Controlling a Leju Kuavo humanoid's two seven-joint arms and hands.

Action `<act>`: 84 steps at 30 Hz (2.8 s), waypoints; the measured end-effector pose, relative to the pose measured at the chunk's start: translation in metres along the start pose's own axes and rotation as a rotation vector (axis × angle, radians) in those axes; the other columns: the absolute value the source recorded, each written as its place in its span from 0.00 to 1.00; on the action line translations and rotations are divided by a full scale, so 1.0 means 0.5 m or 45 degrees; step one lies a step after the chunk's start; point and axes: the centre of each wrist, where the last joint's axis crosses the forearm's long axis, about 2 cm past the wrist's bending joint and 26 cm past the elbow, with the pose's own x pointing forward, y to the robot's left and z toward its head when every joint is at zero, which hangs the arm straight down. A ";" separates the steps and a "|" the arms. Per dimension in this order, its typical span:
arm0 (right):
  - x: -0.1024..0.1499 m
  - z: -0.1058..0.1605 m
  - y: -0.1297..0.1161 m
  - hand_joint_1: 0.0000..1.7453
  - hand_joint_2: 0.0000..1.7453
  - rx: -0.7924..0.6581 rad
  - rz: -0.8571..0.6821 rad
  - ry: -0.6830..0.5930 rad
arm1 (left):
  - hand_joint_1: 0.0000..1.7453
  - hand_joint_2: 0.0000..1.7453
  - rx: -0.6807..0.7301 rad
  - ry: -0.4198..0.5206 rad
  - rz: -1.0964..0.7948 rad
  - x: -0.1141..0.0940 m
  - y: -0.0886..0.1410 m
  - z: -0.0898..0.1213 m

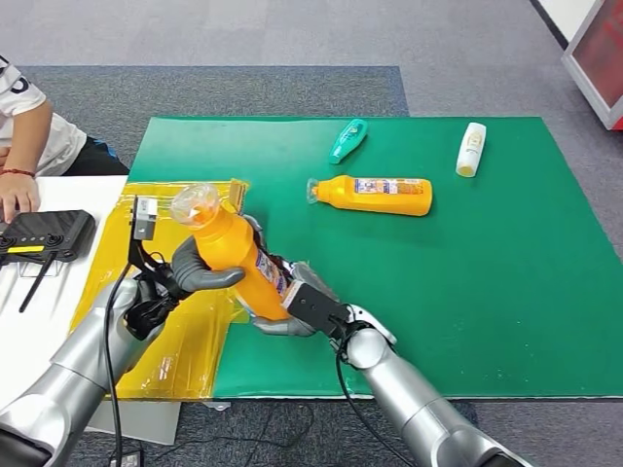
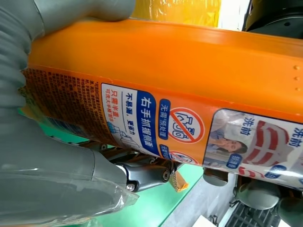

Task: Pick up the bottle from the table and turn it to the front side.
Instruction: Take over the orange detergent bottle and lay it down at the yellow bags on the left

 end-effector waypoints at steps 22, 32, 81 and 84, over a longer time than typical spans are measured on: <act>0.003 -0.004 0.000 0.00 1.00 0.009 0.003 0.012 | 1.00 1.00 0.026 -0.001 0.000 -0.014 -0.005 0.021; 0.003 -0.004 0.001 0.00 1.00 0.009 0.003 0.013 | 1.00 1.00 0.042 -0.004 0.005 -0.017 -0.005 0.029; -0.028 0.148 -0.165 0.00 1.00 -0.450 -0.114 -0.034 | 1.00 1.00 0.326 0.529 -1.073 0.179 0.084 0.108; -0.029 0.148 -0.165 0.00 1.00 -0.446 -0.111 -0.030 | 1.00 1.00 0.307 0.542 -1.096 0.202 0.093 0.093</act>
